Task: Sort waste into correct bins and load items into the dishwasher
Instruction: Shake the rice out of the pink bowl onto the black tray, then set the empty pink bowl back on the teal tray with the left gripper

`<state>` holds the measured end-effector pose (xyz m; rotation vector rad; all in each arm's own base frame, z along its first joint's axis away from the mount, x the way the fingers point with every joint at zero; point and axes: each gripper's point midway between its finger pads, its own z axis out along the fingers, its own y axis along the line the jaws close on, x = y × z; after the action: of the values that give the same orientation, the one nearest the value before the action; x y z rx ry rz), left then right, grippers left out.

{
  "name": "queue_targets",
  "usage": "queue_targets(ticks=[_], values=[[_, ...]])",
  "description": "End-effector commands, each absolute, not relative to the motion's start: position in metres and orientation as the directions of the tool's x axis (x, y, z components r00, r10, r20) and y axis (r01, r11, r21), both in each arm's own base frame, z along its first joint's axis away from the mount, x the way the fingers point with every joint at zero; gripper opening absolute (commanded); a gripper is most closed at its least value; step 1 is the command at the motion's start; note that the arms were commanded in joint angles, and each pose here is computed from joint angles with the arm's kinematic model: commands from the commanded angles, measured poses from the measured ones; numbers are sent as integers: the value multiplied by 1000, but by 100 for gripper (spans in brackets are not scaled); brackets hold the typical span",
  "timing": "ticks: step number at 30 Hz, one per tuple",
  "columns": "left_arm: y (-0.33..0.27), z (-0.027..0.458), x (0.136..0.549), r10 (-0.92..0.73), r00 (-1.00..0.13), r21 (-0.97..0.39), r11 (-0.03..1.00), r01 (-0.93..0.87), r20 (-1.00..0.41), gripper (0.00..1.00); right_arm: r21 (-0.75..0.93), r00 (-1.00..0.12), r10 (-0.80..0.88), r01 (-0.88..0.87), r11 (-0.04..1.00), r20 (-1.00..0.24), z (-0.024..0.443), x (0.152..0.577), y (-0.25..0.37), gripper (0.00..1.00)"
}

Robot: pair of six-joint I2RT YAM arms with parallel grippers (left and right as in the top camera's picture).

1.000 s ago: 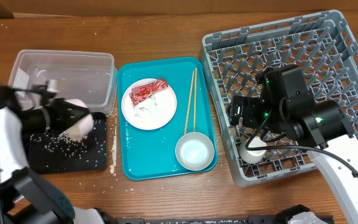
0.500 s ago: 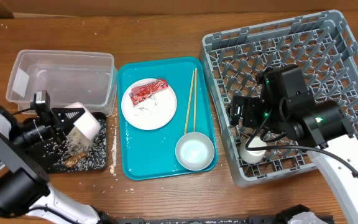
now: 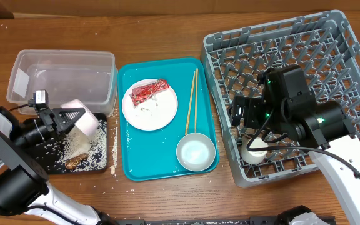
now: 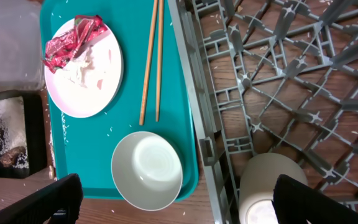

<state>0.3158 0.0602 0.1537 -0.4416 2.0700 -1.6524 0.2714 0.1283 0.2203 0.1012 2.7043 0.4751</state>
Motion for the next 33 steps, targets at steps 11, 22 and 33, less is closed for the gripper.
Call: queue_targets(ticks=[11, 22, 33], values=[[36, 176, 315, -499, -861, -987, 161, 20, -99, 4, 345, -907, 135, -12, 938, -399, 231, 276, 130, 100], [-47, 248, 283, -201, -880, -869, 355, 344, -430, 4, 347, -905, 137, -12, 938, -402, 231, 277, 130, 100], [-192, 246, 325, -8, -875, -639, 687, 346, -483, 4, 341, -934, 224, 122, 932, -277, 219, 255, 122, 100]])
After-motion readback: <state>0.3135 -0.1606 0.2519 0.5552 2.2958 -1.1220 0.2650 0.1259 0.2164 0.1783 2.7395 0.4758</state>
